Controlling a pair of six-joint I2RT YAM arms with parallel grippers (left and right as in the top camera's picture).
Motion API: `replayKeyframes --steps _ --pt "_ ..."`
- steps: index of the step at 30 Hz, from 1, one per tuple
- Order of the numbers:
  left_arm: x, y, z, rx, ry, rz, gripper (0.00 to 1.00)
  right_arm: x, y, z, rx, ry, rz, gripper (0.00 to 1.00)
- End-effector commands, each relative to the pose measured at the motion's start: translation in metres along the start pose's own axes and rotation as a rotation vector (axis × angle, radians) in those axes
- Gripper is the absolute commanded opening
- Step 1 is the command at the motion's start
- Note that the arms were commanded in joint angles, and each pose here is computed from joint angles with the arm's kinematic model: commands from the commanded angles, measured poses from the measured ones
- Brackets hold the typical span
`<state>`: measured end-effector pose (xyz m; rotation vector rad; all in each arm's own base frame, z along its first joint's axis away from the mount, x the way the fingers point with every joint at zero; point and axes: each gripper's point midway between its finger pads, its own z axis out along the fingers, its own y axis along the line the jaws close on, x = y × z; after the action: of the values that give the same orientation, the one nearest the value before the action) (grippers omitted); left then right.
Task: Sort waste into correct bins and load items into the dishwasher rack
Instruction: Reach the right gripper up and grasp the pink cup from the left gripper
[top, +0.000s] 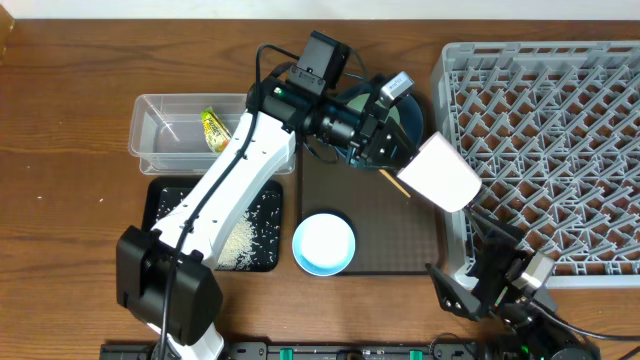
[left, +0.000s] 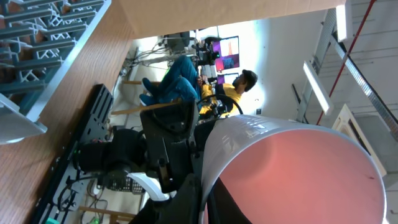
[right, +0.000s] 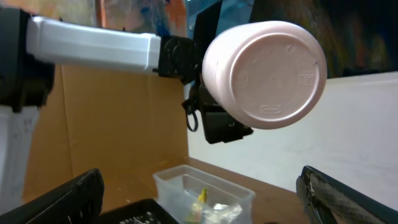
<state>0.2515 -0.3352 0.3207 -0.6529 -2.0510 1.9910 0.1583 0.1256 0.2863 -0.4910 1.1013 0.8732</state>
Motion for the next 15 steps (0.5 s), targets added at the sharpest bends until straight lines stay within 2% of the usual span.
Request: replayKeyframes --steps 1,9,15 --pt "0.004 -0.006 0.004 0.026 0.022 0.026 0.08 -0.001 0.000 0.000 0.000 -0.003 -0.092 0.98" --pt "0.011 -0.008 0.018 0.032 0.059 0.031 0.08 -0.004 -0.008 -0.002 0.043 -0.017 -0.106 0.99" --pt "0.013 -0.008 0.020 0.034 0.065 0.030 0.08 -0.020 -0.022 -0.004 0.136 -0.087 -0.134 0.99"
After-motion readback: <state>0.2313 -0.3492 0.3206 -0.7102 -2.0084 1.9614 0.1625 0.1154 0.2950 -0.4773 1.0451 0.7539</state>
